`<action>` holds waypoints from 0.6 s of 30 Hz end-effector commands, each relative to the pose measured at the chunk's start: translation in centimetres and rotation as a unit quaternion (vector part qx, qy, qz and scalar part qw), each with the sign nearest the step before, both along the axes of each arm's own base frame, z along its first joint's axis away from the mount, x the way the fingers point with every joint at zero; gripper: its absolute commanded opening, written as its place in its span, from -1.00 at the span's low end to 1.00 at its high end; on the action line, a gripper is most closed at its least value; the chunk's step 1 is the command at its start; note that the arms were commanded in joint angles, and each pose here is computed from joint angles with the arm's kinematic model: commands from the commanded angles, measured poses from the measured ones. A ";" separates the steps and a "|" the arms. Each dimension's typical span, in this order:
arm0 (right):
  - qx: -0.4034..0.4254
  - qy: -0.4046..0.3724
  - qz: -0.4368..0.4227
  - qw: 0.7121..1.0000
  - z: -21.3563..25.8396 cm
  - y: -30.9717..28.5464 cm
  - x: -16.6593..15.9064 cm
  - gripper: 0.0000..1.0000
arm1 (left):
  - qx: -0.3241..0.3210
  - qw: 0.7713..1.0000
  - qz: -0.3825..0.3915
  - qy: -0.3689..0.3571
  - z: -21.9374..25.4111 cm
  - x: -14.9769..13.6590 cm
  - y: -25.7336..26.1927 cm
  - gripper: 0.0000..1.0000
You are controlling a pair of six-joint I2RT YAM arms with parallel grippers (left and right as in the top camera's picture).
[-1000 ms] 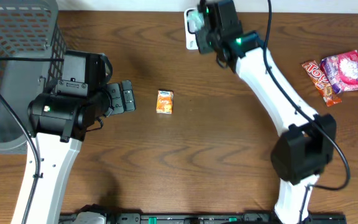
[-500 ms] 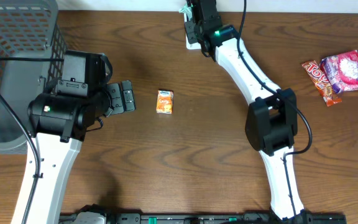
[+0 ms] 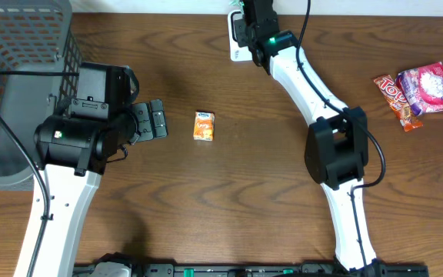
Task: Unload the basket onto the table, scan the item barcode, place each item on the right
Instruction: 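Hold the wipes pack against the scanner face with the right gripper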
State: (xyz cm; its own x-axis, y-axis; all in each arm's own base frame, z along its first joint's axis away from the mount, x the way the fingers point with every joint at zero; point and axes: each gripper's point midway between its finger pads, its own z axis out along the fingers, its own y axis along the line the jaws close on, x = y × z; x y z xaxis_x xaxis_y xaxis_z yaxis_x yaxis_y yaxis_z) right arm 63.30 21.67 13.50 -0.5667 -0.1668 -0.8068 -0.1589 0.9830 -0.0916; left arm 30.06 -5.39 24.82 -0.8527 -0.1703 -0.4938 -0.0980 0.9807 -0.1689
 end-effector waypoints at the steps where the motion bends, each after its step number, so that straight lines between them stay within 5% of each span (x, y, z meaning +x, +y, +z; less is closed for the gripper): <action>1: 0.021 -0.002 -0.008 1.000 -0.7 0.2 0.7 -0.98 | 0.007 1.000 0.001 0.002 -0.1 0.0 0.3 0.96; 18: 0.033 0.008 0.008 0.999 -1.3 0.6 0.7 -0.98 | 0.007 1.000 0.002 0.002 -0.1 0.0 0.3 0.96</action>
